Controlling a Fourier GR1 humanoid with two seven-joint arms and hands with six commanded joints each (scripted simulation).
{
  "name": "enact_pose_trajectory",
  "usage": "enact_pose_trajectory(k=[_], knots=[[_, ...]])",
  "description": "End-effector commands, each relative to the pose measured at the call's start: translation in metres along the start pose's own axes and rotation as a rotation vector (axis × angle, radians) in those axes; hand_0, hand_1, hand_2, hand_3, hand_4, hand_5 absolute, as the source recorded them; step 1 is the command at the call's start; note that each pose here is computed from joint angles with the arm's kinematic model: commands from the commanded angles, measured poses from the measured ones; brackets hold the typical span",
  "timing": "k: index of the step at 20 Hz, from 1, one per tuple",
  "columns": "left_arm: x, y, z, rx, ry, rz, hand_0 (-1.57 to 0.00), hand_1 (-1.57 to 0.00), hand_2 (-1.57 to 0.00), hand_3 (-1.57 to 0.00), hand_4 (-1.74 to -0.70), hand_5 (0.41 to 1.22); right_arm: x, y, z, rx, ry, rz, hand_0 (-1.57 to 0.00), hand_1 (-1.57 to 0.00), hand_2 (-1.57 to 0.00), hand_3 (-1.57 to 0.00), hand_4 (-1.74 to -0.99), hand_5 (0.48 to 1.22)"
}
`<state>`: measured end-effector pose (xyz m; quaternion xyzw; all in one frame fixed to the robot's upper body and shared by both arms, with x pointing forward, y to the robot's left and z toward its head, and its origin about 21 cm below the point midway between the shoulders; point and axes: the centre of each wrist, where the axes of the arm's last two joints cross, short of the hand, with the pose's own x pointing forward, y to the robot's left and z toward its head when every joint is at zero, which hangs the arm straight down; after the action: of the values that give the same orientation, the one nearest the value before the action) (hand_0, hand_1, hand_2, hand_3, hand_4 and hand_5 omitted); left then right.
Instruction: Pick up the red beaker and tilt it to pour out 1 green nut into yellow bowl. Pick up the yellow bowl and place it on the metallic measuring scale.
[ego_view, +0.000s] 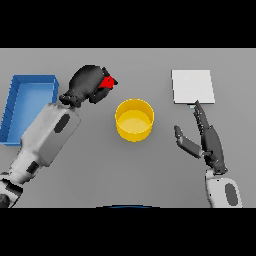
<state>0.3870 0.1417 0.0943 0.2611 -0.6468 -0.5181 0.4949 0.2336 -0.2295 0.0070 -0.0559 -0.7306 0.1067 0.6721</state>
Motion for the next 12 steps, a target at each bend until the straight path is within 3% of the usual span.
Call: enact_pose_trajectory(k=[1, 3, 6, 9, 12], knots=[[0.007, 0.002, -0.004, -0.040, -0.005, -0.070, -1.57, -1.57, -1.57, -1.57, -1.73, 1.182, 0.000, 0.002, 0.000, 0.005, -0.001, 0.002, 0.00, 0.00, 0.00, 0.00, -1.289, 0.695], [0.012, -0.001, -0.006, -0.118, -0.033, -0.173, -1.57, -1.57, -1.57, -1.57, -1.73, 1.196, 0.003, 0.003, -0.002, 0.002, -0.008, 0.006, 0.00, 0.00, 0.00, 0.00, -1.290, 0.694], [0.022, 0.008, -0.015, -0.207, -0.048, -0.338, -1.57, -1.57, -1.57, -1.57, -1.61, 1.208, 0.003, 0.002, -0.003, -0.009, 0.013, -0.038, 0.00, 0.00, 0.00, 0.00, -1.284, 0.678], [0.034, 0.010, -0.023, -0.289, -0.038, -0.502, -1.57, -1.57, -1.57, -1.36, -1.66, 1.214, 0.000, 0.006, 0.000, -0.016, 0.021, -0.063, 0.00, 0.00, 0.00, 0.00, -1.279, 0.651], [0.049, 0.011, -0.034, -0.352, -0.047, -0.655, -1.57, -1.57, -1.57, -1.30, -1.69, 1.218, 0.001, 0.001, -0.003, -0.019, 0.027, -0.083, 0.00, 0.00, 0.00, 0.00, -1.299, 0.627]])
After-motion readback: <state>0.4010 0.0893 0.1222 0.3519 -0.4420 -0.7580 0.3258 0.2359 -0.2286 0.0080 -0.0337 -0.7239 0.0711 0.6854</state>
